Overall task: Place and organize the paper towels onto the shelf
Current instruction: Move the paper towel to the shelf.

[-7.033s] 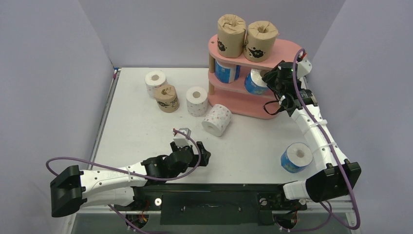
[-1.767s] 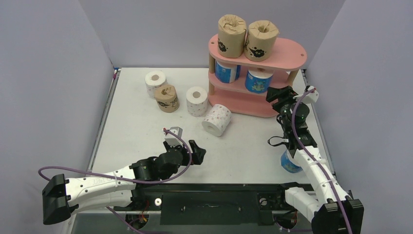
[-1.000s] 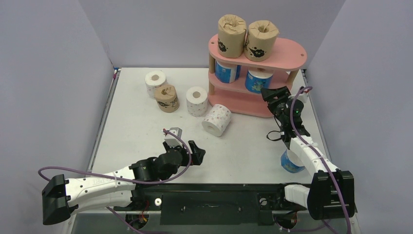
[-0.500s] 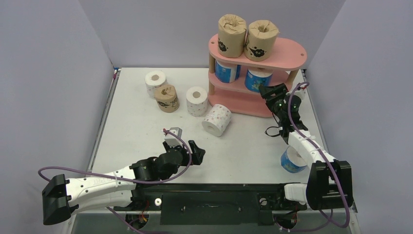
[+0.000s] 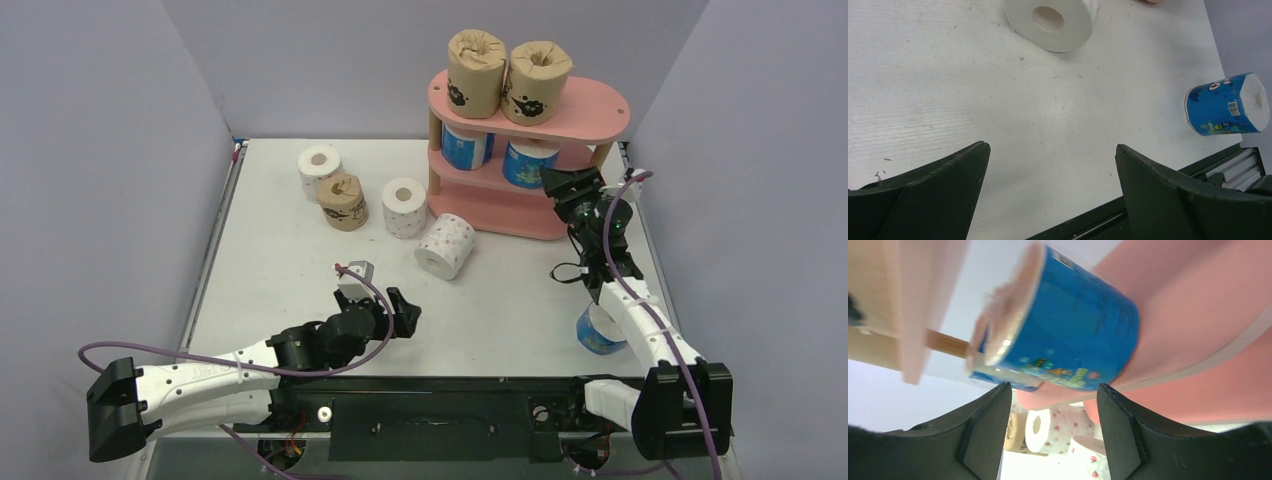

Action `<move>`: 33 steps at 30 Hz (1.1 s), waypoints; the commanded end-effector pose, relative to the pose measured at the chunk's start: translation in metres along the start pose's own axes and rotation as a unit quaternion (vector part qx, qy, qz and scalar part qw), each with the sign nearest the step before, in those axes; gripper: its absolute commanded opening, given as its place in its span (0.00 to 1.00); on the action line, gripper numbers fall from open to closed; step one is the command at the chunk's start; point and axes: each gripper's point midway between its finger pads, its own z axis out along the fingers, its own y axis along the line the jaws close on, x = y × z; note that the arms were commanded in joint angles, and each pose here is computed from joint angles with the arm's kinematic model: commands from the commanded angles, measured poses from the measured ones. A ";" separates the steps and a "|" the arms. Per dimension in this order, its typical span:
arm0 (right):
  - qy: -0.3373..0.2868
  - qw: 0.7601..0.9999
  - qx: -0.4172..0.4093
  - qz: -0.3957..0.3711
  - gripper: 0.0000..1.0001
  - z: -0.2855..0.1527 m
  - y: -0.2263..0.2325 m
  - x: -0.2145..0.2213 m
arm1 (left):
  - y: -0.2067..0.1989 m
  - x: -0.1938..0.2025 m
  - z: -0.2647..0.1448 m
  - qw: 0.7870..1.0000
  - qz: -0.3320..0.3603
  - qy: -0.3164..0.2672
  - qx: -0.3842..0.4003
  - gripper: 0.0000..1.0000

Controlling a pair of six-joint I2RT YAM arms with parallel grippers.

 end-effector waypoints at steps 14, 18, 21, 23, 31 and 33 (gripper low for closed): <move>-0.068 0.993 -0.046 0.086 0.50 0.010 0.018 -0.042 | -0.010 -0.016 -0.002 1.000 -0.012 -0.020 0.014 0.97; -0.074 0.993 -0.045 0.084 0.50 0.016 0.018 -0.045 | -0.007 -0.017 -0.001 1.000 -0.012 -0.022 0.009 0.97; -0.071 0.993 -0.041 0.083 0.50 0.022 0.016 -0.044 | -0.004 -0.016 -0.001 1.000 -0.013 -0.022 0.007 0.97; -0.070 0.993 -0.039 0.083 0.50 0.025 0.014 -0.043 | -0.004 -0.017 -0.002 1.000 -0.015 -0.024 0.008 0.97; -0.062 0.994 -0.040 0.083 0.50 0.036 0.013 -0.041 | 0.000 -0.017 -0.003 1.000 -0.016 -0.026 0.005 0.97; -0.058 0.994 -0.041 0.082 0.50 0.039 0.013 -0.040 | 0.000 -0.017 -0.002 1.000 -0.017 -0.026 0.005 0.97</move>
